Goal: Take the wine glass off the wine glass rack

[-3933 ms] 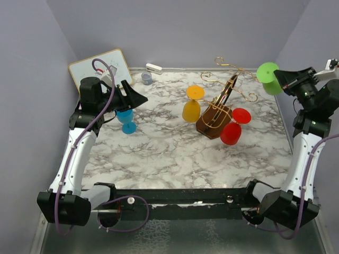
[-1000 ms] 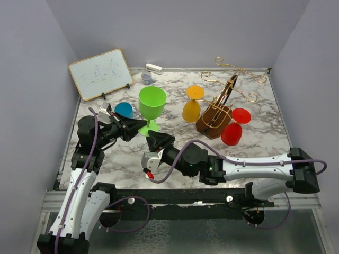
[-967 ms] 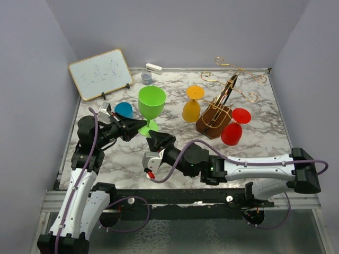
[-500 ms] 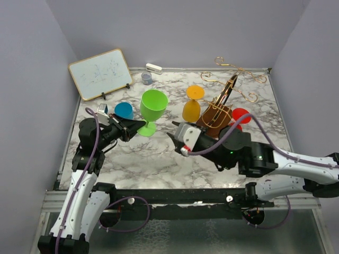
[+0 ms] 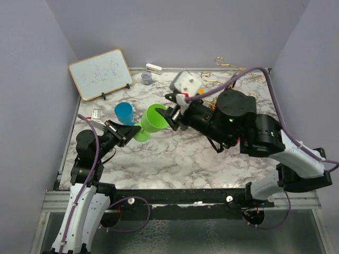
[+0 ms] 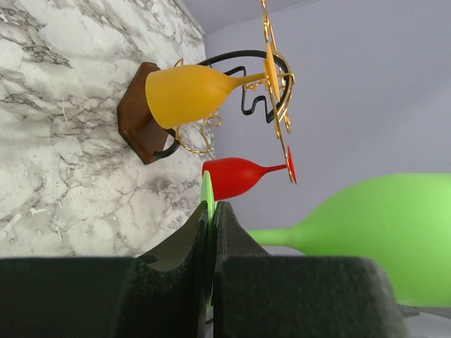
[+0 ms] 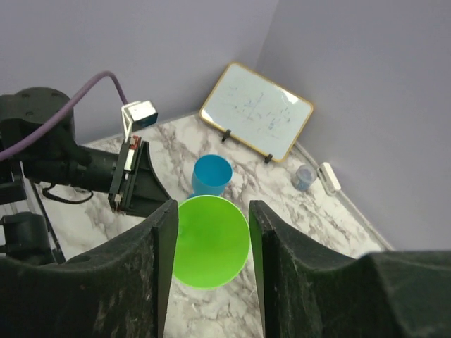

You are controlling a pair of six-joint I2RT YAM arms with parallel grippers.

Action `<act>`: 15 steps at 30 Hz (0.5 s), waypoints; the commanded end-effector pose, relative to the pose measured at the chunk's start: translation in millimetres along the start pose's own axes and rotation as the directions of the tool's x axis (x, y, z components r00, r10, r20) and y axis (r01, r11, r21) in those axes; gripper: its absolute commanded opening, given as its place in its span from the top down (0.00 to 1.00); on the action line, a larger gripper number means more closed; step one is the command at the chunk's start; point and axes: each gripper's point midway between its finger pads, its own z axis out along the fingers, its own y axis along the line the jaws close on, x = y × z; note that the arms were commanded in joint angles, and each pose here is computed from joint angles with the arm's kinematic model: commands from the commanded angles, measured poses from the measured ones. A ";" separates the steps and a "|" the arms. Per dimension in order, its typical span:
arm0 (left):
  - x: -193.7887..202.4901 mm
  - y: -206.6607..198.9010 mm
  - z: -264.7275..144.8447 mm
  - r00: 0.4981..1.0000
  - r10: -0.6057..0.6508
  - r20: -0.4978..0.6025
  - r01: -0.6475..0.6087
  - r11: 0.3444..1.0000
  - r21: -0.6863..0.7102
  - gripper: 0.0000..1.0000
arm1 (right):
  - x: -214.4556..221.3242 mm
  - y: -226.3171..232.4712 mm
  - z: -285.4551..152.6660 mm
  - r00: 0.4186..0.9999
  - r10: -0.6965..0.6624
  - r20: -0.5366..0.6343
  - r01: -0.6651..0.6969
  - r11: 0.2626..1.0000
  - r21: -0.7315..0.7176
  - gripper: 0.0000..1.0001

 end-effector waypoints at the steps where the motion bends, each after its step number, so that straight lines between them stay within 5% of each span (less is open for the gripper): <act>1: -4.5 1.7 -5.0 0.994 0.099 0.045 -0.099 0.995 0.000 1.00 | 7.7 3.5 28.8 0.993 0.082 -0.087 -0.091 0.991 -0.103 0.54; 8: -4.0 7.4 -8.6 0.991 0.127 0.040 -0.125 0.991 -0.045 1.00 | 32.2 -16.8 48.3 0.938 0.280 -0.203 -0.324 0.917 -0.234 0.53; 15: -3.7 8.8 -7.2 0.992 0.120 0.037 -0.118 0.992 -0.047 1.00 | 69.3 -5.3 37.4 0.903 0.271 -0.332 -0.360 0.901 -0.243 0.53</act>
